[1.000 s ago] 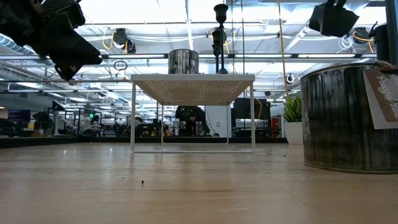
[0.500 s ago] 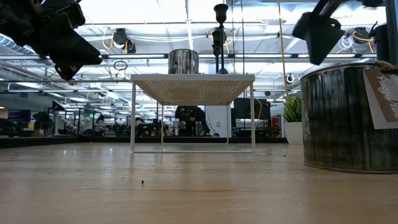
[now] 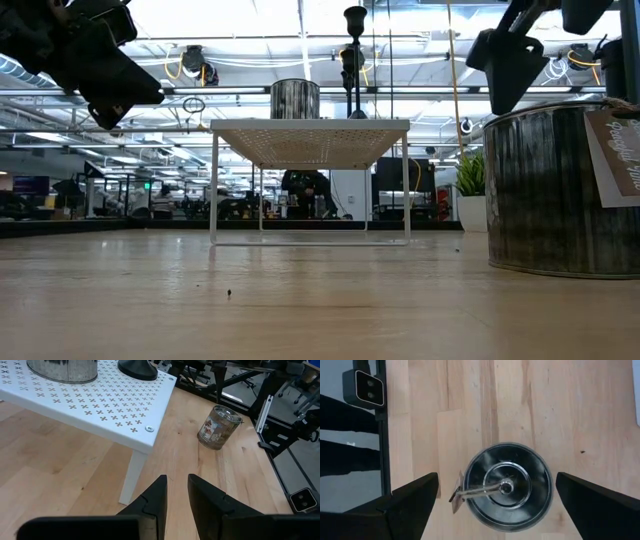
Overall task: Pick & Place candle stick holders
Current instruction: Put the silver scented candle on the shelf aligned with the other silver scented candle
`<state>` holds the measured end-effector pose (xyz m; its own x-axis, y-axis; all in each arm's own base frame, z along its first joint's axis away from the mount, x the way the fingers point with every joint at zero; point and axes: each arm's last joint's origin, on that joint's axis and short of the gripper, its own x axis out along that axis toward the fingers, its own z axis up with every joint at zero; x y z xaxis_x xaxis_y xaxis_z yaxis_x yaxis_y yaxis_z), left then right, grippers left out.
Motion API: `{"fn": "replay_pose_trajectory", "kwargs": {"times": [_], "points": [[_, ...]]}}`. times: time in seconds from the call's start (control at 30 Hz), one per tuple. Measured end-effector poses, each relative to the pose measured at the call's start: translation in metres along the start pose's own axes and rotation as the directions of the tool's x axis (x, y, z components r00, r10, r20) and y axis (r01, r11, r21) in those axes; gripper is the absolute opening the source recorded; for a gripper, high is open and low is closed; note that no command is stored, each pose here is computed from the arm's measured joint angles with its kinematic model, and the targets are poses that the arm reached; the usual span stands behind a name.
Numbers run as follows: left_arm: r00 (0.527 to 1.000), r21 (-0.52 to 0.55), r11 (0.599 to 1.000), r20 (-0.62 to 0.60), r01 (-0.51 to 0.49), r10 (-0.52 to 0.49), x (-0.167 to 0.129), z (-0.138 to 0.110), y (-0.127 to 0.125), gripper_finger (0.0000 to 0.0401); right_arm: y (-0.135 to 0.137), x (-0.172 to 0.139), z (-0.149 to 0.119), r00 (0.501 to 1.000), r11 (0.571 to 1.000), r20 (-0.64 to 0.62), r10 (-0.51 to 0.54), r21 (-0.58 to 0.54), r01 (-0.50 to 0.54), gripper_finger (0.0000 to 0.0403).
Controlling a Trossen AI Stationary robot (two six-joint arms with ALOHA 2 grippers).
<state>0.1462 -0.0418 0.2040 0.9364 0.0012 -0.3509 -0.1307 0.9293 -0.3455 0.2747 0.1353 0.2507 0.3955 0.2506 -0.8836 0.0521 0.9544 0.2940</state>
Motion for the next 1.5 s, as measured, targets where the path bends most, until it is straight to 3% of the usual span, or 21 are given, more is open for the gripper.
{"fn": "replay_pose_trajectory", "kwargs": {"times": [0.2,0.53,0.83,1.27,1.5], "points": [[1.0,0.0,1.0,0.0,0.0,0.0,0.0,0.0,0.0,0.0081,-0.007,0.009,-0.009,0.999,0.999,-0.041,-0.026,0.031,0.027,0.0397],[1.0,0.0,1.0,0.0,0.0,0.0,0.0,0.0,0.0,0.0081,-0.003,0.01,-0.008,1.0,1.0,-0.018,-0.002,-0.009,0.002,0.0398],[1.0,0.082,0.997,0.0,0.0,0.0,0.0,0.0,0.0,0.0081,-0.008,0.018,-0.016,1.0,1.0,-0.024,0.003,0.003,-0.003,0.0398],[1.0,0.087,0.996,0.001,0.0,0.0,0.0,0.0,0.0,0.0081,-0.008,0.023,-0.015,0.999,0.999,-0.012,0.034,-0.02,-0.034,0.0397],[1.0,0.087,0.996,0.001,0.0,0.0,0.0,0.0,0.0,0.0081,-0.009,0.023,-0.013,0.999,0.998,-0.001,0.035,0.044,-0.034,0.0396]]}}
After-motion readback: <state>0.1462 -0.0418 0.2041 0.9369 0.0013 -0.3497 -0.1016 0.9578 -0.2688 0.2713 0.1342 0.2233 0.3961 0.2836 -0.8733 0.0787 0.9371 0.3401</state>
